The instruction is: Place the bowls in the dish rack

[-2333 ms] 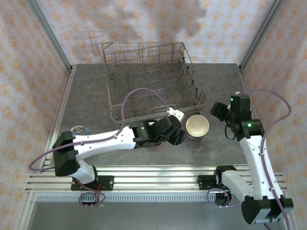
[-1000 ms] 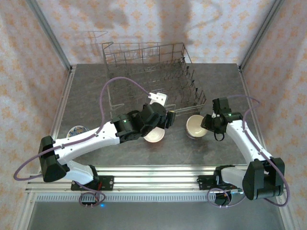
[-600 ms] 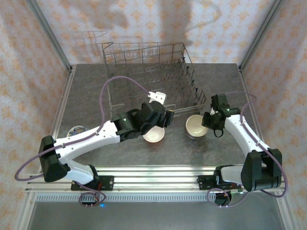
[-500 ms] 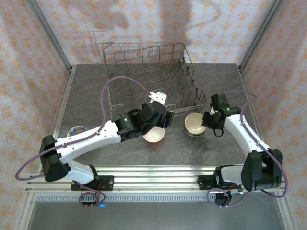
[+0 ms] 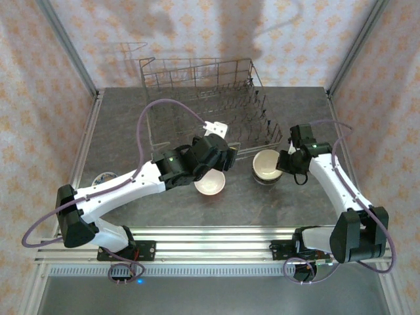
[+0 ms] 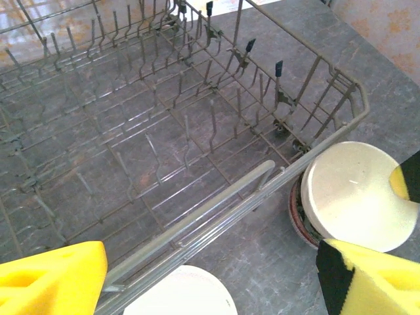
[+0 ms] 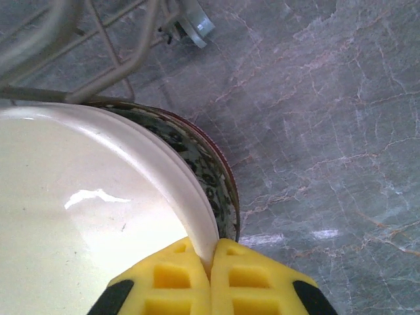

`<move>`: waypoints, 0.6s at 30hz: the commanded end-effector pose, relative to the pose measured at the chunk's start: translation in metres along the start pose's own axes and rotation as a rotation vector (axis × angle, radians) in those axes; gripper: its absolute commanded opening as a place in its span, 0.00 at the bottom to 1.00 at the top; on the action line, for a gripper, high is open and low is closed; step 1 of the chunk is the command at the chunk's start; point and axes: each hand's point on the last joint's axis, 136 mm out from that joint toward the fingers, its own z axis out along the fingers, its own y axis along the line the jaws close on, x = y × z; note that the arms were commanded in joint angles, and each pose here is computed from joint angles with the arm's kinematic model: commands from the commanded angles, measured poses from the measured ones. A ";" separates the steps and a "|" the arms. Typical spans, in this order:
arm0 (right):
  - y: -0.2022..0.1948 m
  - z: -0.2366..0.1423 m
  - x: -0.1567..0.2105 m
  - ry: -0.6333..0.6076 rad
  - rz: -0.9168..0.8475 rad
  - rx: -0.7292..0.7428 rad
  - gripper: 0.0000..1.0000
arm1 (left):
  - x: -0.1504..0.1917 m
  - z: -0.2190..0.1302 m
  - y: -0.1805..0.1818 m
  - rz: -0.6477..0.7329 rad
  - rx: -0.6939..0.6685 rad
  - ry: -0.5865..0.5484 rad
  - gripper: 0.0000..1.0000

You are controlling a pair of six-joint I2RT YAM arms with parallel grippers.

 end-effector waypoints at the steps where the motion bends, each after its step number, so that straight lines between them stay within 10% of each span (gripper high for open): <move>1: 0.012 -0.031 -0.011 -0.056 -0.026 -0.046 0.01 | -0.018 -0.017 0.025 0.003 -0.087 -0.021 0.86; 18: 0.011 -0.158 -0.076 -0.390 0.023 0.042 0.00 | -0.053 -0.079 0.188 -0.331 -0.274 -0.080 0.90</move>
